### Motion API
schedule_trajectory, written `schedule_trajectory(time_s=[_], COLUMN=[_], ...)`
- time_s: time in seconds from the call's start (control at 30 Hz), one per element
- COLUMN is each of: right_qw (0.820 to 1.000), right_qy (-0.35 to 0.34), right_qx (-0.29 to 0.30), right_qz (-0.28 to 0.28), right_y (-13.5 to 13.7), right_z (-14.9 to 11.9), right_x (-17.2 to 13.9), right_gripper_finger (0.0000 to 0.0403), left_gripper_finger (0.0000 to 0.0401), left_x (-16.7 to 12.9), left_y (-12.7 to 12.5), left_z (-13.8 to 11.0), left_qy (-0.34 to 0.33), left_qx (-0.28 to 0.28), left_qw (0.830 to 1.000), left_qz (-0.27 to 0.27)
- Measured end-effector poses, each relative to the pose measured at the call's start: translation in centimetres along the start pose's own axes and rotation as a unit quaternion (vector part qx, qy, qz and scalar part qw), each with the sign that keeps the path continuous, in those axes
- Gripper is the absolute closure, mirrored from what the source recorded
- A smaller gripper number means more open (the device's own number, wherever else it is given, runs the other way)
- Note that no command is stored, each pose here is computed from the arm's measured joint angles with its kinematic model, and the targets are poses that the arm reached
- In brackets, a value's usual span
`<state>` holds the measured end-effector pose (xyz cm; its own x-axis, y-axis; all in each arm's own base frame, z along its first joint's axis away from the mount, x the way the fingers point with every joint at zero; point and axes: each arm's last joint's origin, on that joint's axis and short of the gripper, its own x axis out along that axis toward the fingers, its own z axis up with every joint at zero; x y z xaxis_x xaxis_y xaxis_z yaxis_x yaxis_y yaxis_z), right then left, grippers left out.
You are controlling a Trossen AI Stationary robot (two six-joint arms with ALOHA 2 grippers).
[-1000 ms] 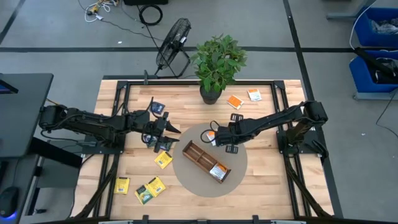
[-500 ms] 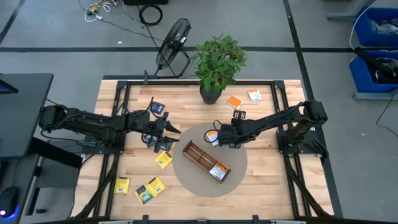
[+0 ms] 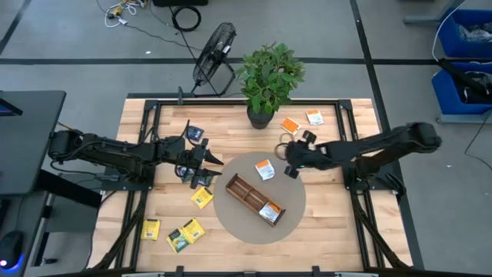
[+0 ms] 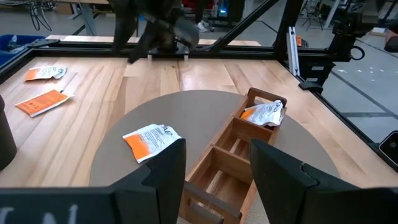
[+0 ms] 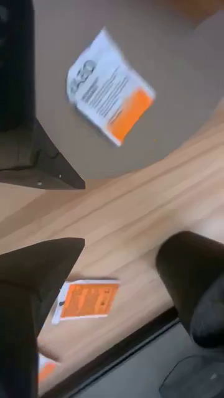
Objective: Pick & Place Tea
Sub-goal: Put the orange tea bag into the bottom section of the wooden organizer
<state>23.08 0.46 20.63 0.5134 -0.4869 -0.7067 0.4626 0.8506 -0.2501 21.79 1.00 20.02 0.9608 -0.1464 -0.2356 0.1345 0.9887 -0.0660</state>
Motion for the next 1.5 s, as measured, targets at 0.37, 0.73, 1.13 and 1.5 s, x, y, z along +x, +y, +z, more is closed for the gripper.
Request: schedule_trajectory(time_s=[0.37, 0.73, 1.13, 1.5], right_qw=[0.977, 0.979, 0.995, 0.997], right_qy=[-0.174, -0.117, -0.068, -0.037], right_qx=[0.11, 0.169, 0.067, 0.008], right_qz=[0.053, -0.011, -0.04, -0.063], right_y=[-3.0, -5.5, -6.5, -6.3], right_z=[-2.3, -4.9, -4.9, -4.9], right_x=[-2.6, -0.8, 1.5, 4.0], right_gripper_finger=[0.0266, 0.0266, 0.025, 0.0159], left_gripper_finger=[0.0218, 0.0218, 0.0218, 0.0218], left_x=[0.0, 0.0, 0.0, 0.0], left_y=[0.0, 0.0, 0.0, 0.0], left_z=[0.0, 0.0, 0.0, 0.0], left_qy=[0.0, -0.001, -0.001, 0.0], left_qx=[0.0, -0.009, -0.008, 0.0], left_qw=[1.0, 1.0, 1.0, 1.0], left_qz=[0.0, 0.0, 0.0, 0.0])
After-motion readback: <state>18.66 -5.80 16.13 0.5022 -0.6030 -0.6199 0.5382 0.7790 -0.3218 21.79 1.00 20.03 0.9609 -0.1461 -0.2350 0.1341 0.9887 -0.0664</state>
